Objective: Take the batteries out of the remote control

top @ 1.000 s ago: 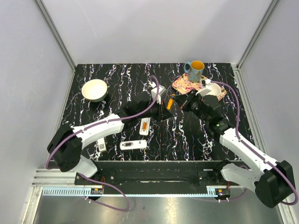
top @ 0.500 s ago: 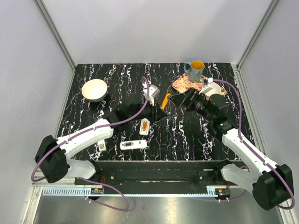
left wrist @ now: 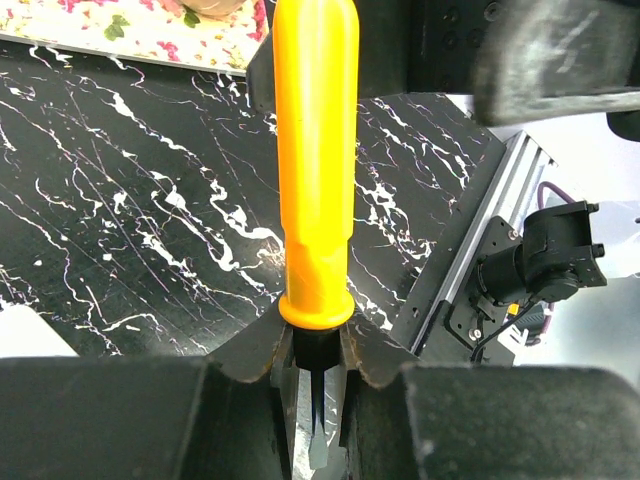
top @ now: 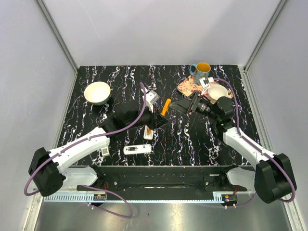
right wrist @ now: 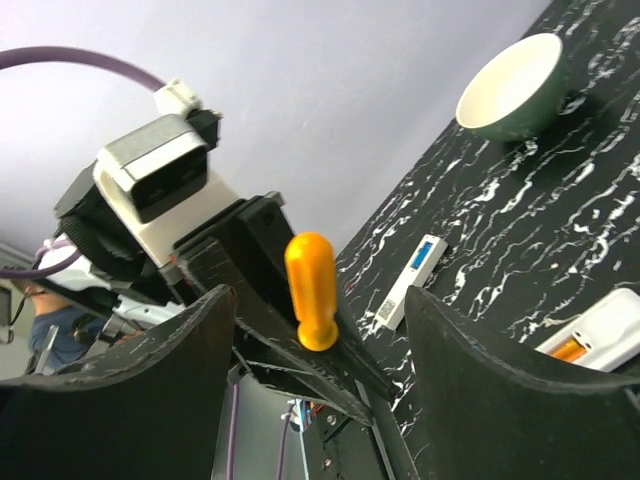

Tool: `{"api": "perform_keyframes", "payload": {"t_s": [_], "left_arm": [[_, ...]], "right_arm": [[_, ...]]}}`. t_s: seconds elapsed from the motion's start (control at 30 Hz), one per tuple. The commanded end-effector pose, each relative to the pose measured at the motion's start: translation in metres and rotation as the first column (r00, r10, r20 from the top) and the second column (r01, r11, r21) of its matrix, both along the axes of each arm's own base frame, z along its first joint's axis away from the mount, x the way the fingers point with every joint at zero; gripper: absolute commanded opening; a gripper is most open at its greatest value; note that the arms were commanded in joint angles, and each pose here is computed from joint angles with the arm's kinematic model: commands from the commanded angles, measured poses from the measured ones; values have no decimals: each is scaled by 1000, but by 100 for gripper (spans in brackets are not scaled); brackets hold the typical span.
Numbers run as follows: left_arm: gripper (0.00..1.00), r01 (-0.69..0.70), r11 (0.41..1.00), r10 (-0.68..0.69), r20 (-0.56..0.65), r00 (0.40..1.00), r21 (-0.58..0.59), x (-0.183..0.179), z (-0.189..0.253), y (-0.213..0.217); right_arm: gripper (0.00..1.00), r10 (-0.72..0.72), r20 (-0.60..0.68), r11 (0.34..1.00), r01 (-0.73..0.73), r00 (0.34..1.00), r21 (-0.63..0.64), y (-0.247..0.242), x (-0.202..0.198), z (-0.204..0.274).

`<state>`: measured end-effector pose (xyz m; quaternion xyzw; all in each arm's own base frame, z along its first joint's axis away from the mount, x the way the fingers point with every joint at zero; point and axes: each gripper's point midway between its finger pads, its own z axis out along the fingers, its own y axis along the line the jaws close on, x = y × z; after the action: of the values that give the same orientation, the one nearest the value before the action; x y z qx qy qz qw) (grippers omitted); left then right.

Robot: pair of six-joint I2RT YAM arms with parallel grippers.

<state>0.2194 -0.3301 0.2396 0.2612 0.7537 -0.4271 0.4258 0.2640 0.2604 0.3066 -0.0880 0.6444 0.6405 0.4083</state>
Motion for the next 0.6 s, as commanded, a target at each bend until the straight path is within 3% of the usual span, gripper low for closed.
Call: {"api": "perform_keyframes", "payload": {"t_s": [0.0, 0.27, 0.43, 0.57], "left_arm": [[0, 49, 998, -47, 44, 998, -49, -3, 22, -9], [0, 70, 996, -68, 28, 997, -57, -2, 20, -16], [0, 43, 998, -42, 24, 999, -53, 2, 20, -14], [0, 39, 998, -38, 20, 999, -50, 2, 17, -14]], "right_arm": [[75, 82, 114, 996, -87, 990, 38, 6, -21, 30], [61, 80, 62, 996, -82, 995, 28, 20, -16, 23], [43, 18, 3, 999, -18, 1000, -31, 22, -6, 11], [41, -83, -10, 994, 82, 997, -76, 16, 5, 7]]}}
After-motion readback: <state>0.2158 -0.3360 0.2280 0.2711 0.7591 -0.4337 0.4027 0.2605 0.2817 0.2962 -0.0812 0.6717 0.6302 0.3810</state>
